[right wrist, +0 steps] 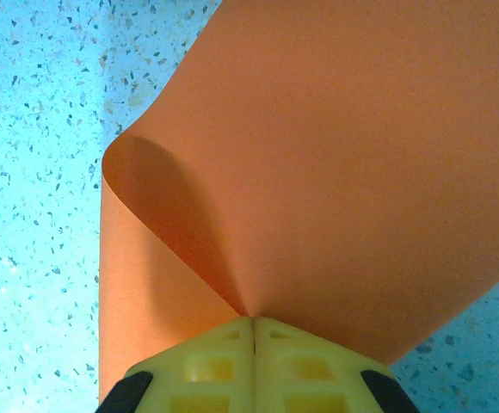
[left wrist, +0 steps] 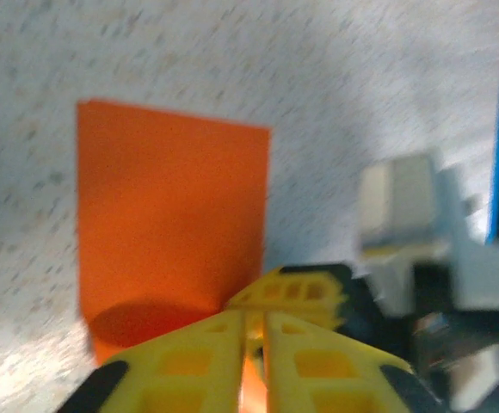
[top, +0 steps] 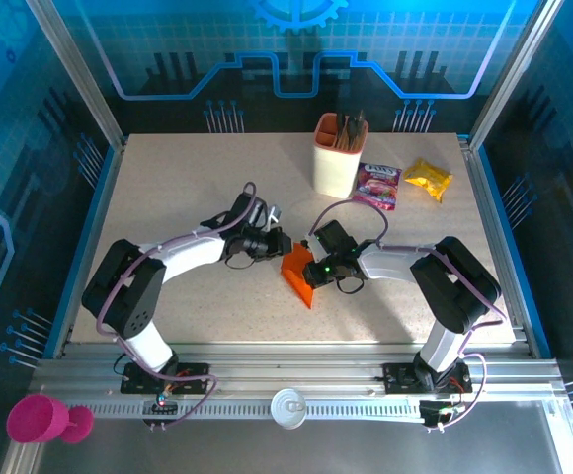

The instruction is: Fold a paper plane with a square sheet of paper (pick it up from the middle)

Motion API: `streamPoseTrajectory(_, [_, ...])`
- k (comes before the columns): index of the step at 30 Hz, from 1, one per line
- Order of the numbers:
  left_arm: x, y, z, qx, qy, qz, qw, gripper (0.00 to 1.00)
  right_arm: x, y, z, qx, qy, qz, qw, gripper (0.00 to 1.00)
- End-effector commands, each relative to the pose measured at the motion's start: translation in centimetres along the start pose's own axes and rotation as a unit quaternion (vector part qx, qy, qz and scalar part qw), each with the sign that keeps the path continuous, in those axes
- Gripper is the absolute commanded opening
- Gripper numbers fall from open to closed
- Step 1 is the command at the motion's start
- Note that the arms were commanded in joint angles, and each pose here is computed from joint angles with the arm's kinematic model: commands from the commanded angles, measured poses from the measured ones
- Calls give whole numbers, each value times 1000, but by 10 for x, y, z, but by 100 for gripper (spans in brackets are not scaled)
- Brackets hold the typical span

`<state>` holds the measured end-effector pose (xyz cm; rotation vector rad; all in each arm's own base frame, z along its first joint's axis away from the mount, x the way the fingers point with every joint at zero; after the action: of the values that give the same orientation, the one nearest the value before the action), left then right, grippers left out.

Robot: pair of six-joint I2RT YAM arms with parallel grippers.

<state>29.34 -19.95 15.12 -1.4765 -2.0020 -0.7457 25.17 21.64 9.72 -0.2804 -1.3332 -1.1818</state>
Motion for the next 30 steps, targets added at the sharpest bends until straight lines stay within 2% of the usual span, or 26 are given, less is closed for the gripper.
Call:
streamPoseTrajectory(1, [6,-13,-2,-26,5,-11,1000,3,-12,-34,-13,-29,-27,78,996,0])
streamPoseTrajectory(2, [6,-17,-3,-34,-3,-10,999,0,-12,-35,-13,-29,-27,79,996,0])
streamPoseTrajectory(10, [-15,-34,-7,-56,-32,26,998,0,-14,-37,-14,-31,-29,84,996,0])
streamPoseTrajectory(30, [-42,-39,18,-56,-4,39,998,0,-16,-41,-15,-30,-30,90,995,0])
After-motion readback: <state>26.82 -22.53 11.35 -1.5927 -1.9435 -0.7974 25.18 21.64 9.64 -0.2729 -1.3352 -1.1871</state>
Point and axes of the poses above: each hand's point on the last joint's axis, 136 mm out from that joint toward the fingers, its own x axis back along the fingers, its own z axis along the line the jaws close on, y = z × x, the point moved 10 cm from there along x, back along the fingers, and after that the axes turned 9 degrees about x, right-handed, at the moved point
